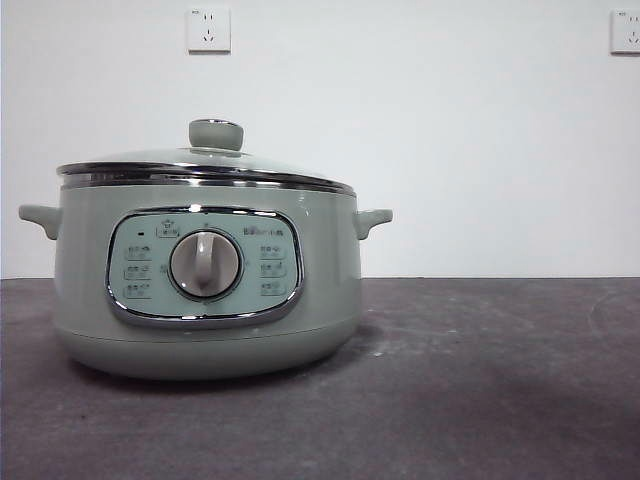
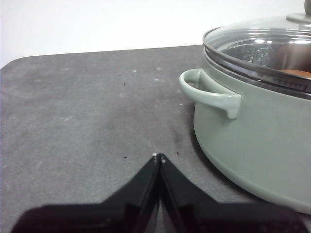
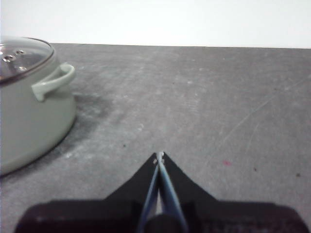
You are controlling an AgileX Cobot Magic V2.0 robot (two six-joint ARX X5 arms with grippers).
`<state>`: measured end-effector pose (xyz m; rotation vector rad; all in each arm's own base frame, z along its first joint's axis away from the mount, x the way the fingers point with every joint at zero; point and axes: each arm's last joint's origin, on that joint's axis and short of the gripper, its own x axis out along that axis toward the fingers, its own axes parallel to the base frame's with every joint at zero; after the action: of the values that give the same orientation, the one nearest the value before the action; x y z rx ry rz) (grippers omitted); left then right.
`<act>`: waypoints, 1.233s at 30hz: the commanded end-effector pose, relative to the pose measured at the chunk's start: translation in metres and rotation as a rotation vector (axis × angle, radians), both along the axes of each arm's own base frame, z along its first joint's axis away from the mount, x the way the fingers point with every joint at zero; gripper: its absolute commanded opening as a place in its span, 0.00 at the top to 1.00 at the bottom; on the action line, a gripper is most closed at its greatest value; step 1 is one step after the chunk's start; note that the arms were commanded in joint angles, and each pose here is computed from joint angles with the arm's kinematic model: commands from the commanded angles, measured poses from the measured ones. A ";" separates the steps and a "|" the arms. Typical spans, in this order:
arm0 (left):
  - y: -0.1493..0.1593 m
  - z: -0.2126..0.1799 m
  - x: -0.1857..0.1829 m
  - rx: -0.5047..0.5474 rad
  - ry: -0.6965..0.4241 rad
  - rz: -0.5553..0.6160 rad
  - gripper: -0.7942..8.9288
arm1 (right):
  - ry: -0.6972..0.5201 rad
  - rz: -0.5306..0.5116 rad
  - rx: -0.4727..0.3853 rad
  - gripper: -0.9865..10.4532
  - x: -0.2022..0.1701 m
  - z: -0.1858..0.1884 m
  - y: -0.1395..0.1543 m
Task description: Pick up the potato,open the lid,put the potato in the pot,close the lid
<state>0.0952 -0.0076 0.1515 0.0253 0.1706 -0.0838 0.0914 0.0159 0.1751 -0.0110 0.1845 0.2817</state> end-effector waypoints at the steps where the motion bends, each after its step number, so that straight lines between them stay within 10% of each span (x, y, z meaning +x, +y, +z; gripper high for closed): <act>1: 0.000 -0.005 0.001 0.009 0.012 0.003 0.92 | -0.004 -0.011 0.028 0.91 0.001 -0.011 -0.001; 37: 0.000 -0.005 0.001 0.009 0.010 0.002 0.92 | 0.013 -0.028 0.098 0.91 0.004 -0.026 0.000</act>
<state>0.0952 -0.0076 0.1515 0.0253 0.1706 -0.0838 0.0941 0.0156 0.1539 0.0821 0.1697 0.2649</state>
